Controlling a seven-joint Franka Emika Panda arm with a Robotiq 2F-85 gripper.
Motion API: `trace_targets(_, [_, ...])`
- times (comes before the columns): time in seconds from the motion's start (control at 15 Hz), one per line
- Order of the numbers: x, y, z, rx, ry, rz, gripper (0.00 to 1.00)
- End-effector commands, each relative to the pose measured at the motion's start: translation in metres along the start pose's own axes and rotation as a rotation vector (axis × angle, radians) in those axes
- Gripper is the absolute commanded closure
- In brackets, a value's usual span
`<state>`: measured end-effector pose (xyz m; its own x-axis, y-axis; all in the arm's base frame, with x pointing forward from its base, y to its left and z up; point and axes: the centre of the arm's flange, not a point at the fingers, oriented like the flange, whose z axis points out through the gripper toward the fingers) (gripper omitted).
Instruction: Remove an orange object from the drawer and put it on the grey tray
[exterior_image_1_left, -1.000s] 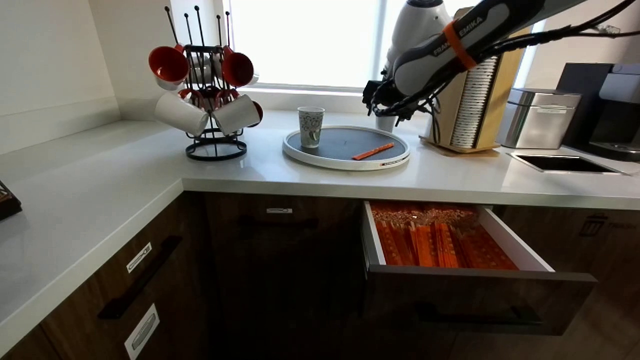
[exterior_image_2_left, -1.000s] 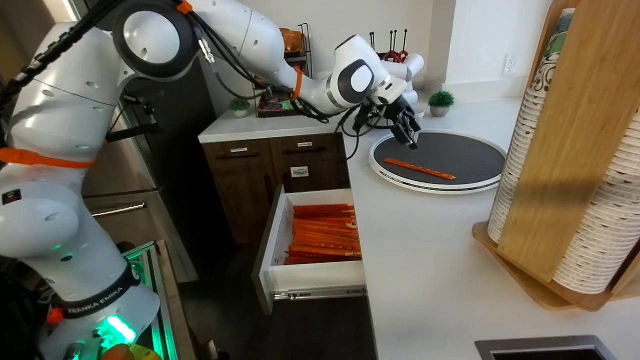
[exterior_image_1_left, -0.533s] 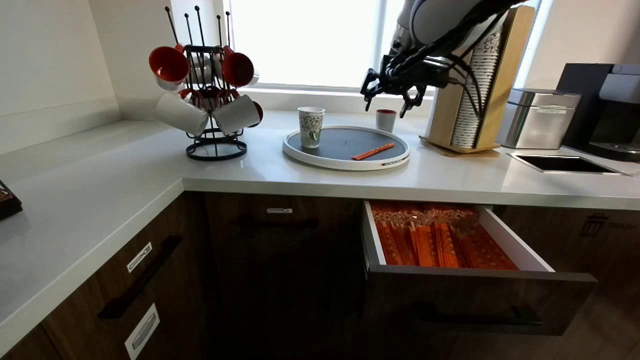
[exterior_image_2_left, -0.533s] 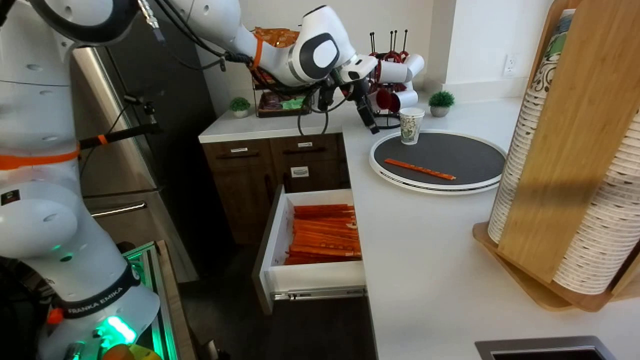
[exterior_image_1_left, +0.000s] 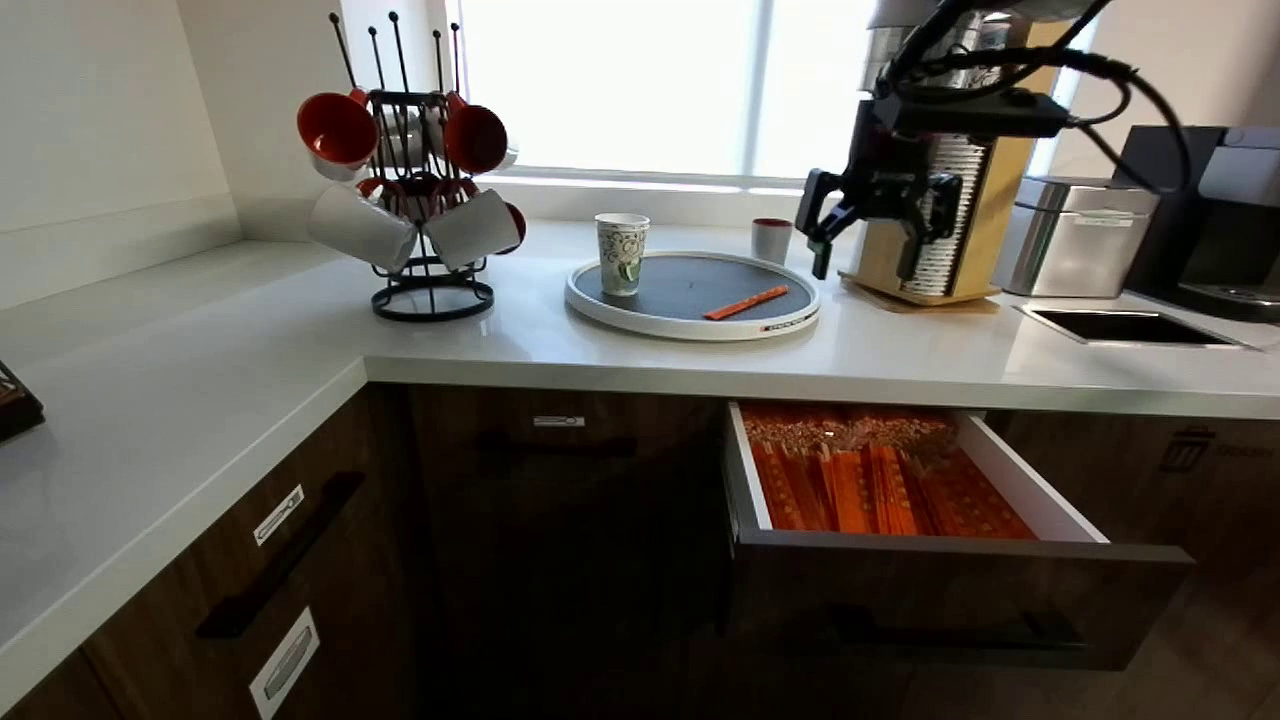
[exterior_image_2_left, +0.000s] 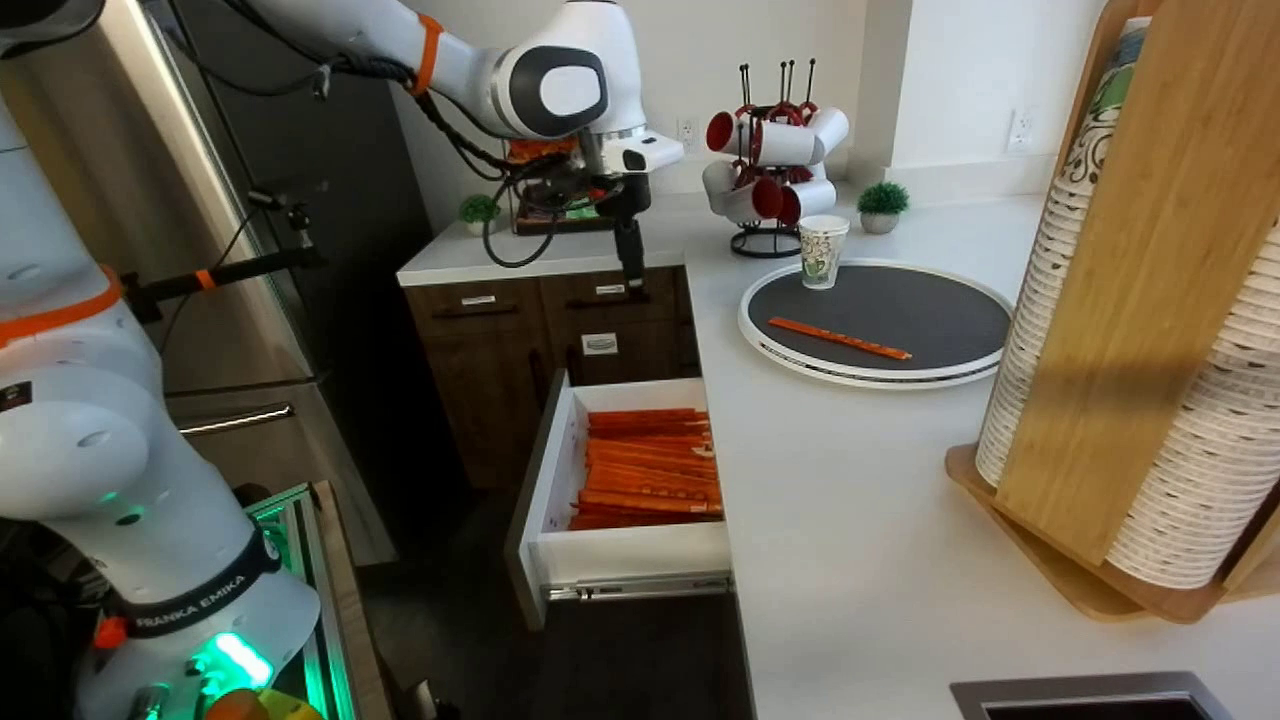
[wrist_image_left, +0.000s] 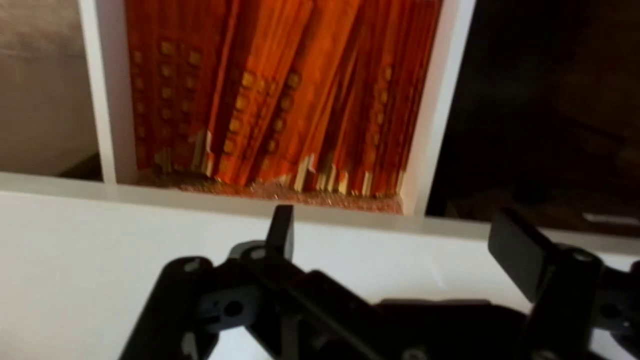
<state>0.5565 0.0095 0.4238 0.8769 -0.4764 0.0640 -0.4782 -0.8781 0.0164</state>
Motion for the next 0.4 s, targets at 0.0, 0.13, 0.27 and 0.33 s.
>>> trace_targets(0.0, [-0.053,0.021,0.0,-0.067,-0.173,-0.059,0.0])
trace_targets(0.13, [-0.035,0.012,0.002,-0.072,-0.132,-0.042,0.0])
trace_targets(0.27, [-0.043,0.014,0.002,-0.078,-0.144,-0.052,0.0])
trace_targets(0.33, [-0.044,0.014,0.003,-0.079,-0.146,-0.054,0.0])
